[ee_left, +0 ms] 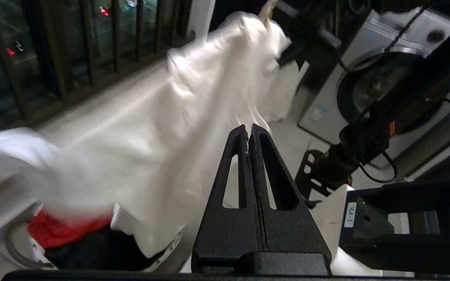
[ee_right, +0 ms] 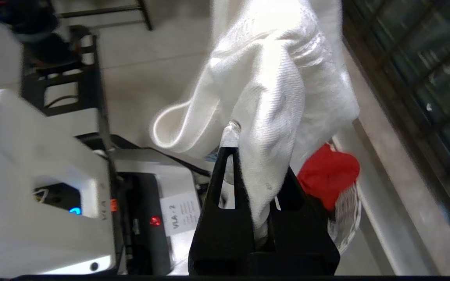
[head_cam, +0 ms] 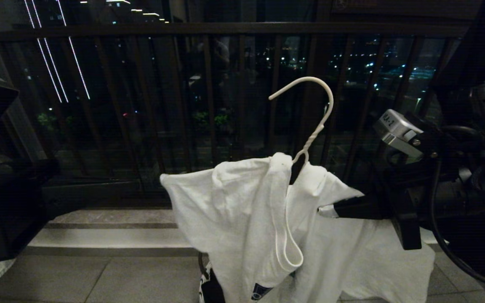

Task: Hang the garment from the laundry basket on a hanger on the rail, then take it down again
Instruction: Hang the clothes rack on the clothesline

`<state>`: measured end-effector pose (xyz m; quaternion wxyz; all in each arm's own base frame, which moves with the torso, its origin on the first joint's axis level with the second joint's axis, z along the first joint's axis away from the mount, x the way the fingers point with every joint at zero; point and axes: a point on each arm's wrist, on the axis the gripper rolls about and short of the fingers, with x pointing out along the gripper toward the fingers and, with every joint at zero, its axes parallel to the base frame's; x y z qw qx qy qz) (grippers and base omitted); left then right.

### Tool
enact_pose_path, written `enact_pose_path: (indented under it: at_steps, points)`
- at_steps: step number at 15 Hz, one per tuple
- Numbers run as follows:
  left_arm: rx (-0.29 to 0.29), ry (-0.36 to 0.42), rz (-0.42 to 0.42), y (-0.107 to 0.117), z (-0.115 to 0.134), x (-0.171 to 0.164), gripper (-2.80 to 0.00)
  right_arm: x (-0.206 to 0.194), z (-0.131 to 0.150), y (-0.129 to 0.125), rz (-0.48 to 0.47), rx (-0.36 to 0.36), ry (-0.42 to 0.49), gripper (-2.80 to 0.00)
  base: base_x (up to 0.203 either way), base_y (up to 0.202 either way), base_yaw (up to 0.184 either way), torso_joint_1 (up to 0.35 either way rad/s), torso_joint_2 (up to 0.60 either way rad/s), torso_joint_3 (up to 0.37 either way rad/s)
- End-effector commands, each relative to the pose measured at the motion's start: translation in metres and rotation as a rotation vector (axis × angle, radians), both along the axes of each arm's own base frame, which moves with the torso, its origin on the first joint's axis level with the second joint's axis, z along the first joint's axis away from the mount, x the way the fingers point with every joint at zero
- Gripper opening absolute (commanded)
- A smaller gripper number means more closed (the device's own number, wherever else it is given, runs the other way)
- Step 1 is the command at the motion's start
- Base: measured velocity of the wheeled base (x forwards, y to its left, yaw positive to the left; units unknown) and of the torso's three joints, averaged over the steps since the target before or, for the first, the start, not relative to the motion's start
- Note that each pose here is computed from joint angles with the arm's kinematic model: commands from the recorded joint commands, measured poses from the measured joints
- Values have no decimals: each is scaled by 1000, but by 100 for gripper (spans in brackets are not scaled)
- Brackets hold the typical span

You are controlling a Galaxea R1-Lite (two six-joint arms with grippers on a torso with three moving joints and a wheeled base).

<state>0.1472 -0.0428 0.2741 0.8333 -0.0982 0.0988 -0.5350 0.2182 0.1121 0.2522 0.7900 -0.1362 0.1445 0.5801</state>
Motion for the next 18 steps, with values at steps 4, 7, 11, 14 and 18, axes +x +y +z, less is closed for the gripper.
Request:
enact_pose_path:
  at_steps: [4,7,11,14,18]
  points:
    - [1,-4,-4,0,0,0,-280,-1,0,-1,3,0,-1,-280,0,0,0,128,-486,-330]
    - [1,-3,-4,0,0,-1,-280,-1,0,-1,3,1,0,-280,0,0,0,154,-466,-313]
    - [1,-5,-4,0,0,-1,-280,-1,0,-1,3,0,0,-280,0,0,0,175,-481,-307]
    - [1,-5,-5,0,0,-1,-280,-1,0,-1,3,0,-1,-280,0,0,0,194,-498,-303]
    - [1,-1,-7,0,-1,0,-280,-1,0,-1,3,-1,0,-280,0,0,0,218,-521,-306]
